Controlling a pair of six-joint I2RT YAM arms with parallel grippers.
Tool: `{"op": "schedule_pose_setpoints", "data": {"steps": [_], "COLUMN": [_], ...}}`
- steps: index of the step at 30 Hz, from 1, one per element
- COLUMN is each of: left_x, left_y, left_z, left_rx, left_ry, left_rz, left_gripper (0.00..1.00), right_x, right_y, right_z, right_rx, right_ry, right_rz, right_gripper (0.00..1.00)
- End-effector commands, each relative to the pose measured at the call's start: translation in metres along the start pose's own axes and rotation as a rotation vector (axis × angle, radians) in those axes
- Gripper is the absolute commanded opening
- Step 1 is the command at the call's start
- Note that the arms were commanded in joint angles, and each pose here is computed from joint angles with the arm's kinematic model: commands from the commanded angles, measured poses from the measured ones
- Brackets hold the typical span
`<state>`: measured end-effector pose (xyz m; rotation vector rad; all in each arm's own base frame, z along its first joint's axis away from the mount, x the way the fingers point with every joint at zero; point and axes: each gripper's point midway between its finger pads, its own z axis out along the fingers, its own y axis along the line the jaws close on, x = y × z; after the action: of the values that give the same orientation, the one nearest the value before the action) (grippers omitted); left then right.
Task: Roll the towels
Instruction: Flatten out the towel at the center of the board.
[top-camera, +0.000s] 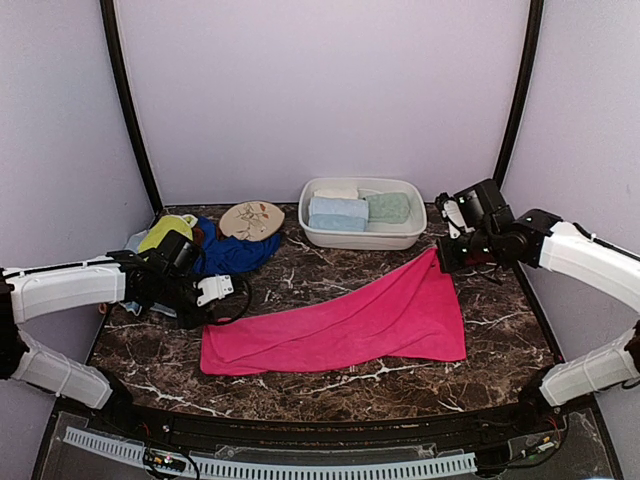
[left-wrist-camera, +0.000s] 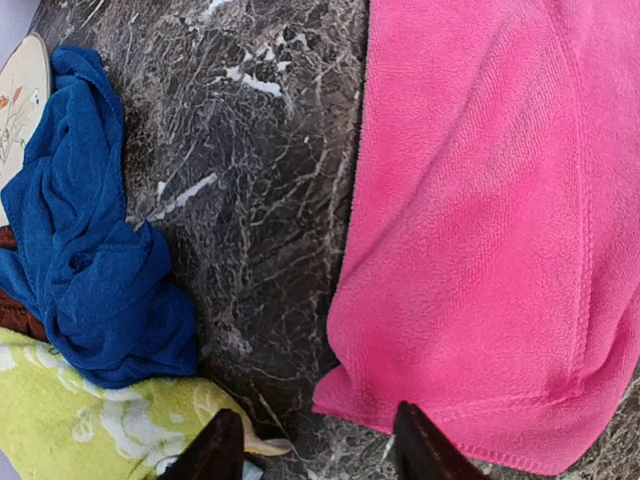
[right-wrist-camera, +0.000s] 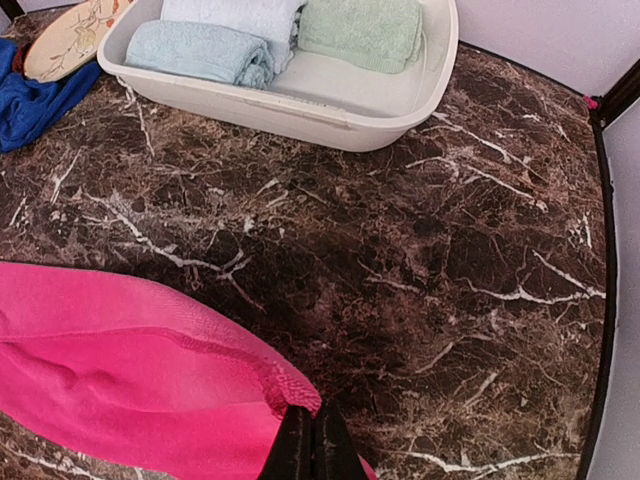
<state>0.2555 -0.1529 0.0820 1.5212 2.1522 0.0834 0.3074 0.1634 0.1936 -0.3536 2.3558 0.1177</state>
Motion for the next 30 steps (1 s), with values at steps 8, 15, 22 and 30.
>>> {"op": "schedule_pose_setpoints", "data": {"steps": [8,15,22,30], "left_x": [-0.006,-0.002,-0.005,0.019], "left_y": [-0.072,-0.098,-0.091,-0.095], "left_z": [-0.045,-0.018,-0.003,0.013], "left_rx": [0.4,0.442,0.424,0.397], "left_ry": [-0.114,-0.033,-0.012,0.047], "left_rz": [0.196,0.343,0.42,0.476], "left_gripper": [0.57,0.54,0.51,0.44], "right_x": [-0.019,-0.021,-0.016,-0.014], "right_y": [0.003,0.007,0.006,0.008], "right_z": [0.014,0.012,0.001,-0.003], "right_rx": [-0.039,-0.069,-0.084,-0.101], "right_ry": [-0.091,-0.095,-0.108,-0.113], "right_rz": [0.019,0.043,0.063,0.069], "right_gripper": [0.0,0.0,0.0,0.0]}}
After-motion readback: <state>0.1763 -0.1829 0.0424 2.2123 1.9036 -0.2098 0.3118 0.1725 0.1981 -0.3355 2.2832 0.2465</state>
